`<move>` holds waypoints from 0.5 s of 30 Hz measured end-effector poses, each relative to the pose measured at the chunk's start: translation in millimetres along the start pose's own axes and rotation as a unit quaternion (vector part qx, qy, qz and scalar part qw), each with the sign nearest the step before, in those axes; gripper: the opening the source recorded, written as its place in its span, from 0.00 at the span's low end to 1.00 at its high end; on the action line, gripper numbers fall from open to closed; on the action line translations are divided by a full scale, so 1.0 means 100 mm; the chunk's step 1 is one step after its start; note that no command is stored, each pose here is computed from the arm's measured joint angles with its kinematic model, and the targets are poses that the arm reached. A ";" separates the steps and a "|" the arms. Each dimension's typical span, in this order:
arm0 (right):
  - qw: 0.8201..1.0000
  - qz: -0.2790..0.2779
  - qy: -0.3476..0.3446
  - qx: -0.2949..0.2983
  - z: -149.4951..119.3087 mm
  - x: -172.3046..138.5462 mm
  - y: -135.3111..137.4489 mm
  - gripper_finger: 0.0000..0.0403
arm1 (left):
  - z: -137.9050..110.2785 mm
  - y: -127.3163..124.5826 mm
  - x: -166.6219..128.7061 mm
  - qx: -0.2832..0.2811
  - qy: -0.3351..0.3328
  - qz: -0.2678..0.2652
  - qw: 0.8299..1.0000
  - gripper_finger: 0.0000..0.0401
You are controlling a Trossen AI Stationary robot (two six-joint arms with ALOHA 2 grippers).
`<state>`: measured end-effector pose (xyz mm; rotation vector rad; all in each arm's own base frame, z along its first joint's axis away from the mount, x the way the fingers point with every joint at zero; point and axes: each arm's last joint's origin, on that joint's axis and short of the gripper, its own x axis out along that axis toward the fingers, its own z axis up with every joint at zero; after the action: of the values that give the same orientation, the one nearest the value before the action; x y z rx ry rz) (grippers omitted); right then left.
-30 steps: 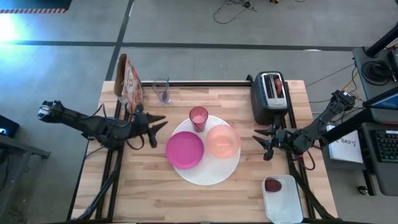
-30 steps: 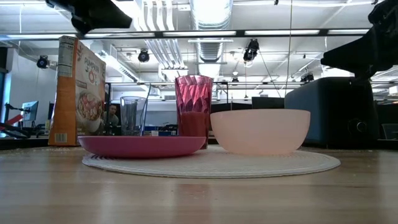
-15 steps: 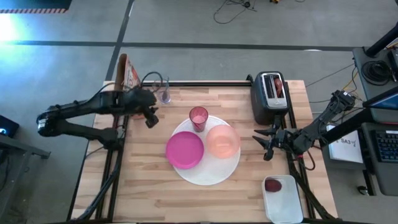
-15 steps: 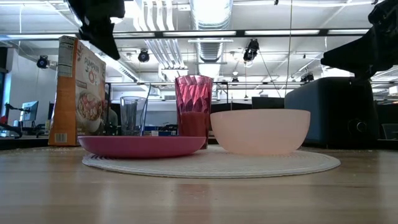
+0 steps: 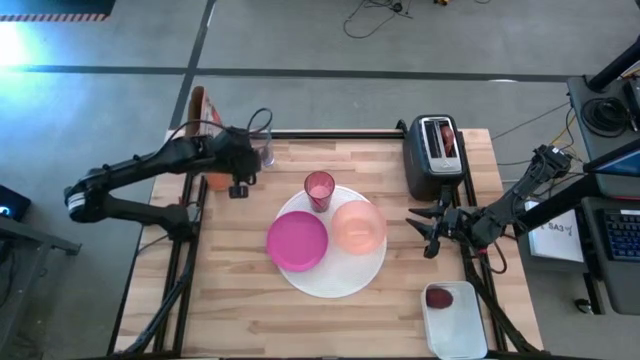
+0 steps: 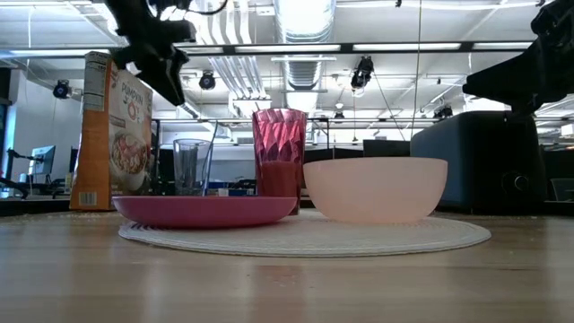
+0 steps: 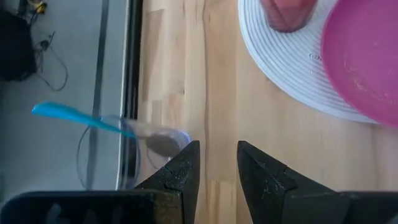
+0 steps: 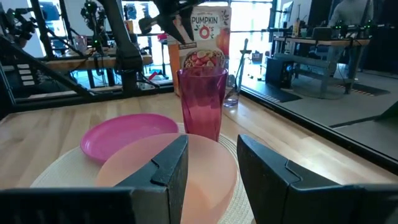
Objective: Arrange a breakfast setting
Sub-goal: Adjust the transparent cup
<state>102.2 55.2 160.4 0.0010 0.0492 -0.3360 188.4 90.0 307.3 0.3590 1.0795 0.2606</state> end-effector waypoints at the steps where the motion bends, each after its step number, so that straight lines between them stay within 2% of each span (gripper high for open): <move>1: 1.000 0.000 0.000 0.000 0.00 0.00 0.00 0.32 | 0.01 0.02 0.04 0.003 0.000 -0.001 1.000 0.23; 9: 1.000 0.000 0.000 0.000 0.00 0.00 0.00 0.32 | 0.08 0.20 0.36 -0.036 0.011 0.010 0.999 0.23; 13: 1.000 0.000 0.000 -0.001 0.00 0.00 0.00 0.32 | 0.07 0.23 0.53 -0.040 0.036 0.004 0.999 0.23; 15: 1.000 0.000 0.000 0.000 0.00 0.00 0.00 0.32 | 0.04 0.28 0.58 -0.056 0.054 0.018 0.997 0.23</move>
<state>102.2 55.2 160.2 0.0007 0.0495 -0.3356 216.9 136.8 273.8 0.2672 1.1601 0.3753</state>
